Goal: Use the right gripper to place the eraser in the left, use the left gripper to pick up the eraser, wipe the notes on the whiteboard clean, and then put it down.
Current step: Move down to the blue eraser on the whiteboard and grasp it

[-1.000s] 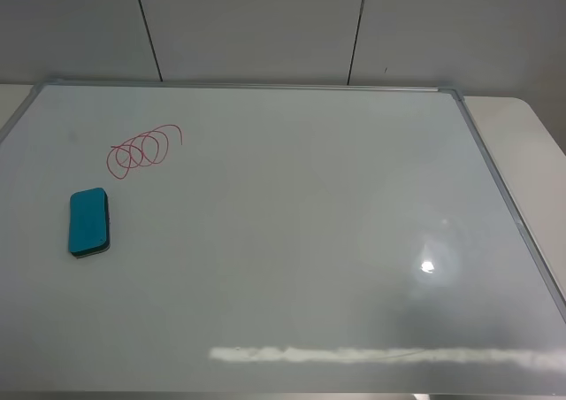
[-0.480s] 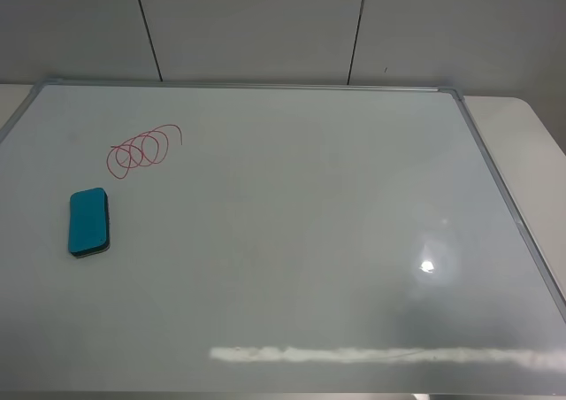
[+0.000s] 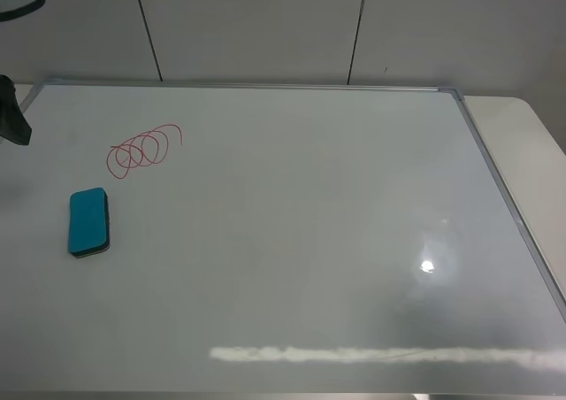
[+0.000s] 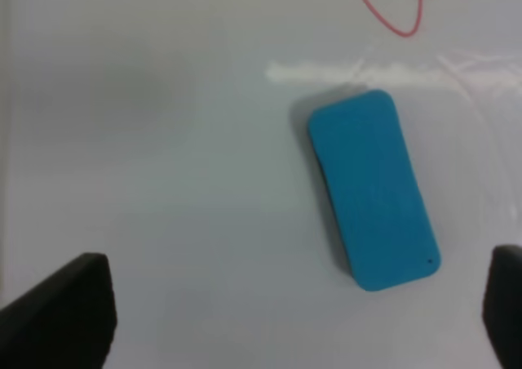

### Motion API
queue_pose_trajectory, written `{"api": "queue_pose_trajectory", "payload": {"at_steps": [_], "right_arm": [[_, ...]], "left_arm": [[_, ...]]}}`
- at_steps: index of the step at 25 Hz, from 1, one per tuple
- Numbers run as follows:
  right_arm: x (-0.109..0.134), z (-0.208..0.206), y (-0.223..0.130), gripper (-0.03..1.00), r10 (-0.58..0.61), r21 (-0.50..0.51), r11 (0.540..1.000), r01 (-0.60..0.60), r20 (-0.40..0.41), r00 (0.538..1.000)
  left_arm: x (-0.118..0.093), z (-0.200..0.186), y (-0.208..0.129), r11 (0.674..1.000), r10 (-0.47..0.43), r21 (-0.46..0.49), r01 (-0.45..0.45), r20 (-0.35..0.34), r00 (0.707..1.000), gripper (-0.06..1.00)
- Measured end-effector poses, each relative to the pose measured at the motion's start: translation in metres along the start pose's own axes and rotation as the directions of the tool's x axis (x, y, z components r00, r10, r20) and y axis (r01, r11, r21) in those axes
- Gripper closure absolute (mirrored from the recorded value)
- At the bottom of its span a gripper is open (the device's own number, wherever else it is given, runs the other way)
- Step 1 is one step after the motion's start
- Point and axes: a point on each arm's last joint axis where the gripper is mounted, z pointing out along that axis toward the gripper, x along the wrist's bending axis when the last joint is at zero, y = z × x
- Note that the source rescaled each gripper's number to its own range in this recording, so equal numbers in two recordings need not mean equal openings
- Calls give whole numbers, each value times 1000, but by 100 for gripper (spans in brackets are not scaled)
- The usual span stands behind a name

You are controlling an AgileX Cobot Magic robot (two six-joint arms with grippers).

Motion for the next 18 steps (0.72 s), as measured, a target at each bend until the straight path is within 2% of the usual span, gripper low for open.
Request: {"api": "queue_pose_trajectory", "payload": {"at_steps": [6,11,18], "right_arm": [[0,0,0,-3,0,0,1000,0,0,1000],[0,0,0,-3,0,0,1000,0,0,1000],[0,0,0,-3,0,0,1000,0,0,1000]], "left_arm": [[-7,30,7,994,-46,105,42,30,999,15],[-8,54,7,975,-131,183,127,6,991,15],[-10,81,5,955,-146,258,146,-18,989,15]]}}
